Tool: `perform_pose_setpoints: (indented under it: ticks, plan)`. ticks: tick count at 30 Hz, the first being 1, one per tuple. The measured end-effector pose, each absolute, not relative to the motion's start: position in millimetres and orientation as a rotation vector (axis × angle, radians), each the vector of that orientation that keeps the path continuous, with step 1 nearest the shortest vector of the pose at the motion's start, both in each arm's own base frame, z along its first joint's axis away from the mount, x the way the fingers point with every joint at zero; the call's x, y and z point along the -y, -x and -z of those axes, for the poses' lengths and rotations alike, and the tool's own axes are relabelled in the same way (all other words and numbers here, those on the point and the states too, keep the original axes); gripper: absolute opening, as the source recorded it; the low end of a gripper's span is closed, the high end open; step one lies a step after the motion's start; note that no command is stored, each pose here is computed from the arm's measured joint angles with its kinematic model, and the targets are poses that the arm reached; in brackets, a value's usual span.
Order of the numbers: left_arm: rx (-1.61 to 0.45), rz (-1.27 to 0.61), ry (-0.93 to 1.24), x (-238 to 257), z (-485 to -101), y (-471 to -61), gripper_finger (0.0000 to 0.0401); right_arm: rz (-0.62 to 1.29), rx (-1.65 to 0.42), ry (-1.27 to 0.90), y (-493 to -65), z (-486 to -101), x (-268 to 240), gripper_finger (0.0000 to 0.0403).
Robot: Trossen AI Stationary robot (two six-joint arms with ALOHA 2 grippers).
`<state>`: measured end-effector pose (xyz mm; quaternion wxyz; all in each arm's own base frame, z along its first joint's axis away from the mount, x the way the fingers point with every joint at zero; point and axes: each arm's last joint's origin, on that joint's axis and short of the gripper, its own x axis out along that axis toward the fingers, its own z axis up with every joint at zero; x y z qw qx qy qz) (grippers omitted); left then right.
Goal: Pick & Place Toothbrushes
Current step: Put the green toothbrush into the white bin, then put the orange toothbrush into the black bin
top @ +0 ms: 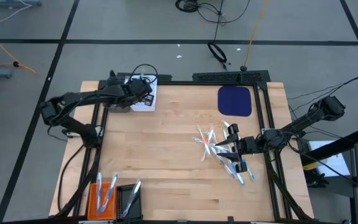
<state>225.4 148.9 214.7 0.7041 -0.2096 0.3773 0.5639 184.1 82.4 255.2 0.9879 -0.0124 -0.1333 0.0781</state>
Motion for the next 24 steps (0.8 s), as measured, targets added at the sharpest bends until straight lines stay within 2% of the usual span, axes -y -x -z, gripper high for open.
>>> perform_pose_setpoints:
  ticks: [9, 24]
  plan:
    - [-0.852, -1.283, 0.453, -154.5, -211.4, -223.7, 0.0014, -0.154, 0.266, 0.046, -184.2, -254.9, -82.4, 0.0146]
    - [-0.847, -1.293, 0.464, -156.3, -211.4, -222.4, 0.0127, -0.154, 0.266, 0.046, -184.2, -254.8, -82.5, 0.0145]
